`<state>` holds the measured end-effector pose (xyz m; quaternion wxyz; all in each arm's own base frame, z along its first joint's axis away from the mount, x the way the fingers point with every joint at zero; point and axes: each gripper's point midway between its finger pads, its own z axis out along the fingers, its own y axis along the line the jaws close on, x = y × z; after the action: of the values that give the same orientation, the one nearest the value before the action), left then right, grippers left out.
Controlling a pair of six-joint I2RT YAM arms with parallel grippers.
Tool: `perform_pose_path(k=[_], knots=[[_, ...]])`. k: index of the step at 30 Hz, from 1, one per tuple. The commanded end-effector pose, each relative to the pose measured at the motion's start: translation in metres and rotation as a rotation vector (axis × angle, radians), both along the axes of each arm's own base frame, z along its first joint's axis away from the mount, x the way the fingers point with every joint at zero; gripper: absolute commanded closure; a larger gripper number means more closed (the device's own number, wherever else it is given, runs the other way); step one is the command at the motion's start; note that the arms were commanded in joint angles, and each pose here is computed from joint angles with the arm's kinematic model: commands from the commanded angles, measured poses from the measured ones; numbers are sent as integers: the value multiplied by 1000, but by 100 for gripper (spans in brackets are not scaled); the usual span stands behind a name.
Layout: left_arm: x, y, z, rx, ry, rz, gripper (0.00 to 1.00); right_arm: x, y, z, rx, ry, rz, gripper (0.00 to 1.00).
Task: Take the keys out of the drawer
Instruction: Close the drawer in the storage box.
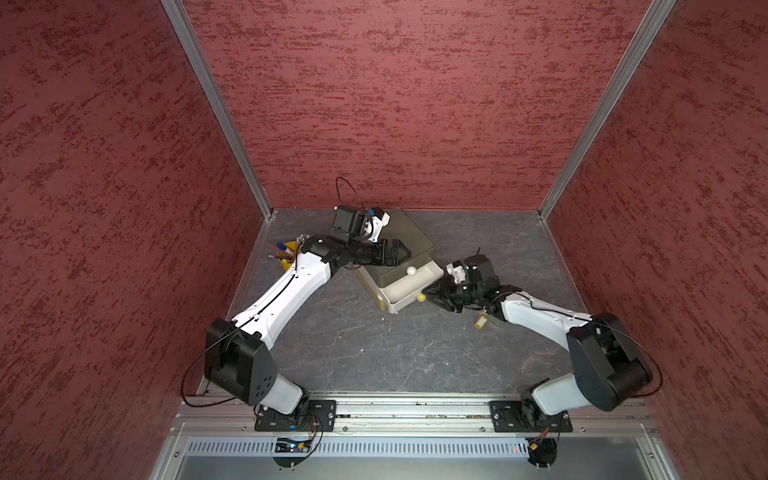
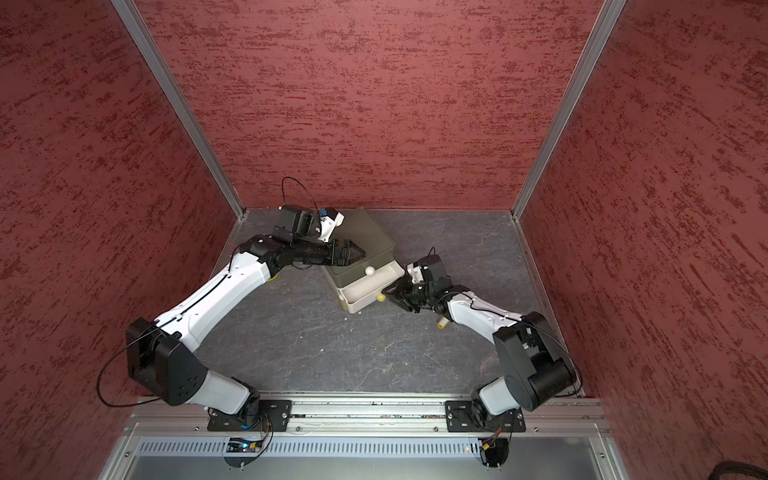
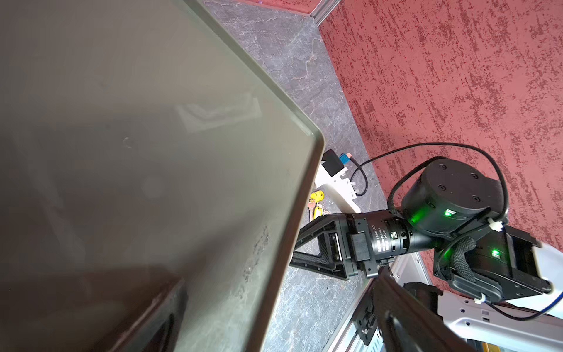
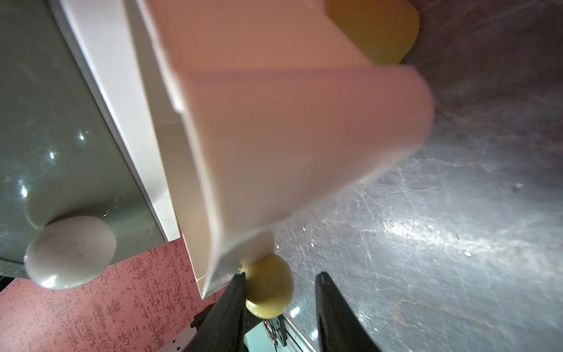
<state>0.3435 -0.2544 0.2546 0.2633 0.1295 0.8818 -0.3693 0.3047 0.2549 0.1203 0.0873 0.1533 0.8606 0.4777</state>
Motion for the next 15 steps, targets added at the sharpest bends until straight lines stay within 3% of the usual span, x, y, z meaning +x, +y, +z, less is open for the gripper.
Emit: perform_pose_path(k=[1, 15], knots=[[-8, 8, -17, 29, 68, 12, 0, 16, 0, 1, -10, -37, -33, 60], [-14, 11, -17, 29, 68, 8, 0, 31, 4, -7, 0, -26, -77, 59]])
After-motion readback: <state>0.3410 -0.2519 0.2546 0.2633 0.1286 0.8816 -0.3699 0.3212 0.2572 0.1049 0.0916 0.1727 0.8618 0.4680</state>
